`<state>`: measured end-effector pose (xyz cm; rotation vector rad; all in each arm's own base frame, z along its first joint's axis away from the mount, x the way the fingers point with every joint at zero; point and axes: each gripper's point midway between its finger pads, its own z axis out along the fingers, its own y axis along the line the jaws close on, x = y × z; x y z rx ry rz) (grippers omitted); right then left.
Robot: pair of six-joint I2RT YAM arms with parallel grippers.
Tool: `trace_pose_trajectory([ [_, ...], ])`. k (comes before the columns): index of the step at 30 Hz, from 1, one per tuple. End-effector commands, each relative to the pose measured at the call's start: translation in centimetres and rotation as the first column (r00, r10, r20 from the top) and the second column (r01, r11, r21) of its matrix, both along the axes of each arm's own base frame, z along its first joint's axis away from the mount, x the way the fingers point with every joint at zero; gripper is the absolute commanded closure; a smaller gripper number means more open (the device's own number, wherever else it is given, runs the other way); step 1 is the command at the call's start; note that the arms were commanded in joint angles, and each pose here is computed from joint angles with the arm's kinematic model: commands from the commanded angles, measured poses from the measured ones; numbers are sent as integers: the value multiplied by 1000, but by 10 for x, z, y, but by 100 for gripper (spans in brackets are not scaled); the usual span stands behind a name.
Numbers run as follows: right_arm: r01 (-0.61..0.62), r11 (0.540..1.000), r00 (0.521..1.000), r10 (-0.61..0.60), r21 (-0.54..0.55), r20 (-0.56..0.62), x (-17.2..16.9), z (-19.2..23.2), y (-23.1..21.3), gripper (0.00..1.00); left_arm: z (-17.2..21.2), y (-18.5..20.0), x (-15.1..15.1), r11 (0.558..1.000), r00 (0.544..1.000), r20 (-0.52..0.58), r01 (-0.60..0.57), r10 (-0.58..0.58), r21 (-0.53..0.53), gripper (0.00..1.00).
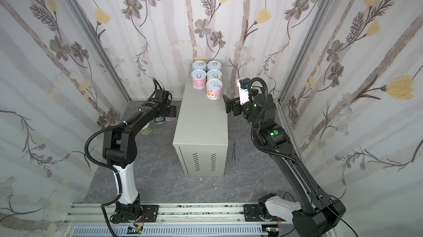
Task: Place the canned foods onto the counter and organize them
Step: 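Withdraw the right gripper while the left gripper grasps a pink floor can, then carry the pink can with the left gripper onto the cabinet top beside the cans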
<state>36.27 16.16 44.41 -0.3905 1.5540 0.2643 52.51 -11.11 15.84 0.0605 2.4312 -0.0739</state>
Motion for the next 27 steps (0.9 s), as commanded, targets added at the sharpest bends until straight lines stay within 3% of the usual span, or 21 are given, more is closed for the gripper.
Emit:
trace_pose_trajectory([
  [1, -14, 999, 995, 10, 31, 99, -3, 25, -2, 0, 48, -4, -10, 999, 998, 55, 14, -13, -32, 50],
  [7, -48, 998, 991, 43, 42, 123, -4, 32, 1, 0, 141, -20, -44, 994, 981, 180, 82, -68, -72, 50],
  [16, -89, 994, 989, 81, 56, 122, -11, 37, 5, 0, 244, -43, -111, 965, 931, 333, 213, -152, -155, 50],
  [27, -131, 990, 988, 127, 52, 83, -18, 33, 12, 0, 286, -81, -161, 914, 884, 379, 362, -274, -184, 49],
])
